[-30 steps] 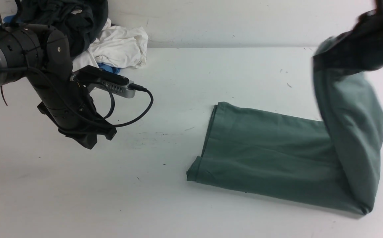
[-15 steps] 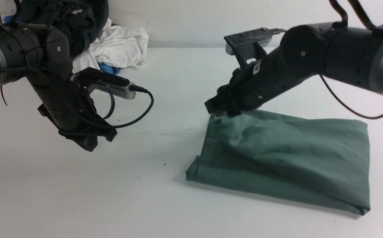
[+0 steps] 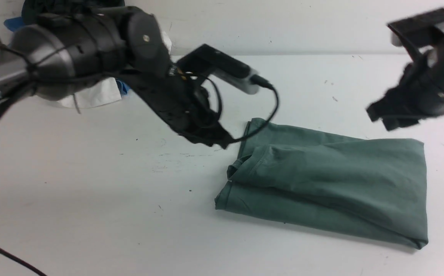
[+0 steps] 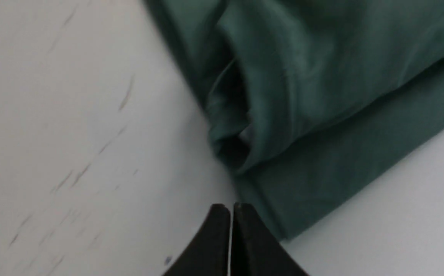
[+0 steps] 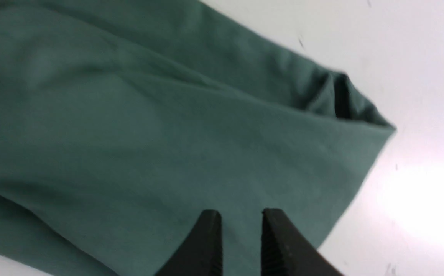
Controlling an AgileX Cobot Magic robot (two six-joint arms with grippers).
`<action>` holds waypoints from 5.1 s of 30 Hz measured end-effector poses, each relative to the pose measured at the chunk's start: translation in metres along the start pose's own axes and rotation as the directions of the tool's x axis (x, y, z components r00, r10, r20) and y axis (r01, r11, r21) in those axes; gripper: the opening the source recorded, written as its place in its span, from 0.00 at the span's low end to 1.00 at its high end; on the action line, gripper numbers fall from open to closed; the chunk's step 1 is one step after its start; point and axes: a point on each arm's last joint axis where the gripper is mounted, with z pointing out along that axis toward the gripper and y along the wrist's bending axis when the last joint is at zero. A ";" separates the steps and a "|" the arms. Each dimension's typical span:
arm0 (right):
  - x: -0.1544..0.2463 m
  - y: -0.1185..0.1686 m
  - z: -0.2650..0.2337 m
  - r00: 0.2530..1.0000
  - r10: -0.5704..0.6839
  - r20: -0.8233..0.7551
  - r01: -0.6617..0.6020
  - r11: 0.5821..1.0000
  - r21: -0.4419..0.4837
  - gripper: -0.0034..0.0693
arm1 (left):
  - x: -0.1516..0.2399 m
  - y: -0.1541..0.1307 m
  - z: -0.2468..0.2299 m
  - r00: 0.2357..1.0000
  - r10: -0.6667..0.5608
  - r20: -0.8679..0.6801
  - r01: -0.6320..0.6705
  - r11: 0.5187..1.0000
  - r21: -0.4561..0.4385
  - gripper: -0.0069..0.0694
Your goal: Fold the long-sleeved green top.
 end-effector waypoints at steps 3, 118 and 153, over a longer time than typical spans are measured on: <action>0.029 -0.014 0.028 0.996 0.080 -0.029 -0.079 0.997 0.010 0.08 | -0.014 -0.015 0.026 0.998 0.039 0.052 -0.039 0.999 0.002 0.08; 0.230 0.014 -0.125 0.470 0.064 0.880 -0.085 0.996 -0.027 0.03 | 0.325 -0.083 -0.207 0.742 -0.057 0.668 0.437 0.797 -0.418 0.08; 0.295 0.017 -0.024 0.570 0.178 0.802 -0.308 0.951 0.007 0.03 | 0.325 -0.084 -0.208 0.740 -0.055 0.671 0.437 0.797 -0.418 0.08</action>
